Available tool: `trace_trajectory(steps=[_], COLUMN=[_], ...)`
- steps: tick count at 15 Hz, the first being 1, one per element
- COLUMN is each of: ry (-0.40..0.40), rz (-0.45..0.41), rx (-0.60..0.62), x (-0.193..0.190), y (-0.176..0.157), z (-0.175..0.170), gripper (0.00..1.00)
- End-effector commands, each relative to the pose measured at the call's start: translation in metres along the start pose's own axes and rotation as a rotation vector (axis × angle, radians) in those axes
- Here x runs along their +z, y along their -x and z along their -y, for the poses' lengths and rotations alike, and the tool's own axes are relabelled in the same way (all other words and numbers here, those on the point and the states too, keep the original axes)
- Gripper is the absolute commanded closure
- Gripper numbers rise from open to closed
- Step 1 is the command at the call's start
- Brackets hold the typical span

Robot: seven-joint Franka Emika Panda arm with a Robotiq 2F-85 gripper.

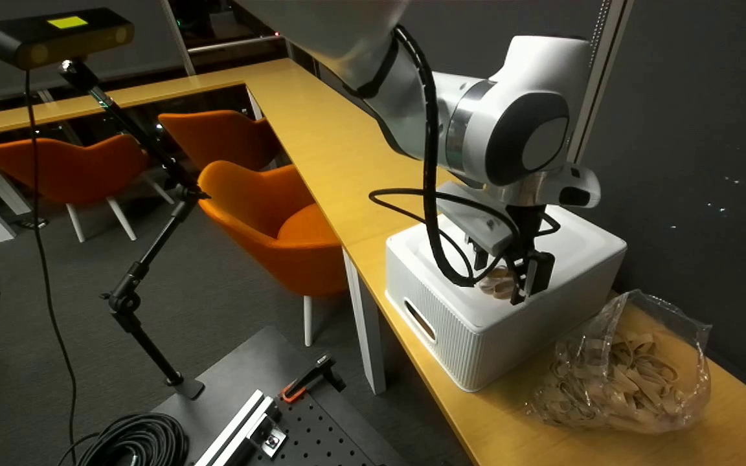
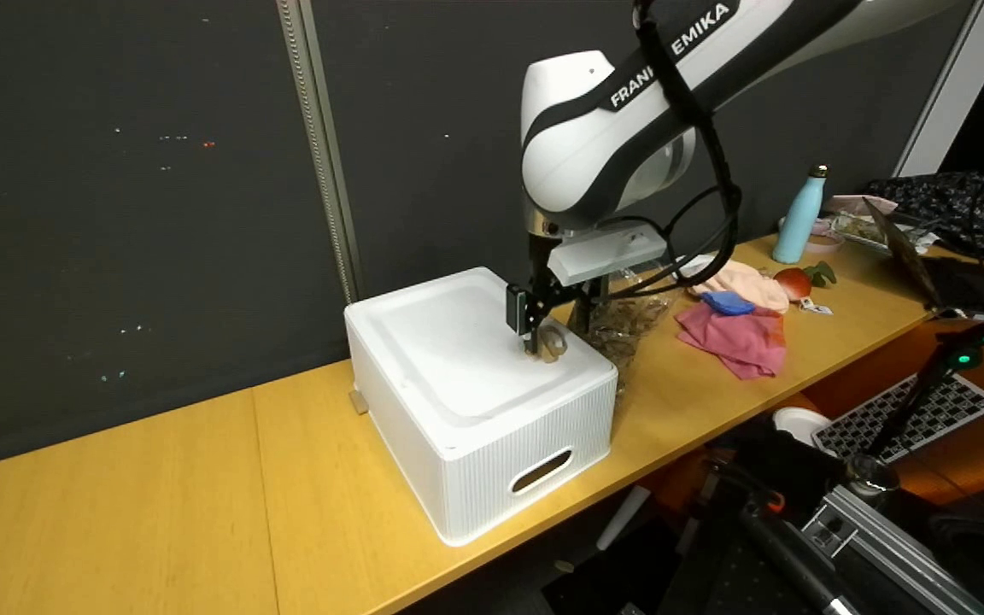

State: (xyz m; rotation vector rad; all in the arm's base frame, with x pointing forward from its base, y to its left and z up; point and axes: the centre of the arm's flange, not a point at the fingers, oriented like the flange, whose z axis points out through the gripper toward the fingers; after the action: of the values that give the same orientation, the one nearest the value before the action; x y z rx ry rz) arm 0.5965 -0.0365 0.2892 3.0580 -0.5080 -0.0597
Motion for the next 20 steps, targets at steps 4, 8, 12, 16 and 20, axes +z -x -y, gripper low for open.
trace_trajectory(steps=[4, 8, 12, 16, 20], ry=[0.003, 0.003, -0.002, -0.002, -0.002], rz=[-0.023, -0.030, -0.036, -0.043, -0.072], rx=[0.008, 0.010, 0.011, 0.016, 0.024], x=[0.009, 0.007, 0.003, -0.008, -0.032], y=[0.000, 0.000, 0.001, 0.008, 0.009], z=[-0.002, -0.004, -0.003, -0.006, -0.014], gripper=[0.33, 0.59, 0.87, 1.00, 0.99])
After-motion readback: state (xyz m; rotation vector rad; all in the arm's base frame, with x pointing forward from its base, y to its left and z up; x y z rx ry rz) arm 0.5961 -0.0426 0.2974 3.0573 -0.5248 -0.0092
